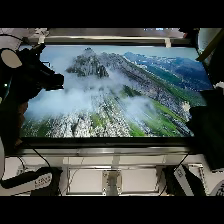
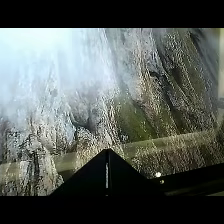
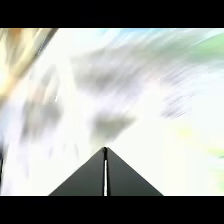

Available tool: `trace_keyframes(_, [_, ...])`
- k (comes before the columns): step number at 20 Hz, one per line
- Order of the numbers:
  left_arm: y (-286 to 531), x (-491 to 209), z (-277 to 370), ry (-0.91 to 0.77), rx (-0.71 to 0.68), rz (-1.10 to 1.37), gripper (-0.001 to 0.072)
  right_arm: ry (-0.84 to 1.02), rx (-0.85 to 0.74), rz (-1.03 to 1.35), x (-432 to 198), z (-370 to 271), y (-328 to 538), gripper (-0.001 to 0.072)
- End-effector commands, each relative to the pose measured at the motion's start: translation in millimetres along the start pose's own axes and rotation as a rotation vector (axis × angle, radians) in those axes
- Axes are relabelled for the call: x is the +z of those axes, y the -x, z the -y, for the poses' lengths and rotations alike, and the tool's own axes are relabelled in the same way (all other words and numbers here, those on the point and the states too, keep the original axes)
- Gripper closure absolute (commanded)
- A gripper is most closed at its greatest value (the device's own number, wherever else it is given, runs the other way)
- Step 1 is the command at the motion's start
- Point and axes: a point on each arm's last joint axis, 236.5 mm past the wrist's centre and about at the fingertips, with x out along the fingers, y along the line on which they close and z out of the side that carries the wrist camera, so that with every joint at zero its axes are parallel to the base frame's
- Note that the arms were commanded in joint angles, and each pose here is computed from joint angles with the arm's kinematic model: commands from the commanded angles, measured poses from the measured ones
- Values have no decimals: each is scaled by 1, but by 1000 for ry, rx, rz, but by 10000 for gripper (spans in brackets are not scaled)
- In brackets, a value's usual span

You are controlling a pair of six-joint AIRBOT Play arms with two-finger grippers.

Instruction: Fold the clothes and pants, and hang the long-sleeved shirts on hangers.

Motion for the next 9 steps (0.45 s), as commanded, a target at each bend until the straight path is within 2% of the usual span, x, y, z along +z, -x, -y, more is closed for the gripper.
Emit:
trace_keyframes(1, [0, -1, 0, -1, -1, -4, 686, 262, 108, -254, -79, -64, -39, 676])
trace_keyframes(4, [0, -1, 0, -1, 0, -4, 687, 414, 97, -359, -117, -75, -52, 676])
trace_keyframes(9, [0, -1, 0, -1, 0, -4, 686, 464, 127, -415, -138, -87, -54, 676])
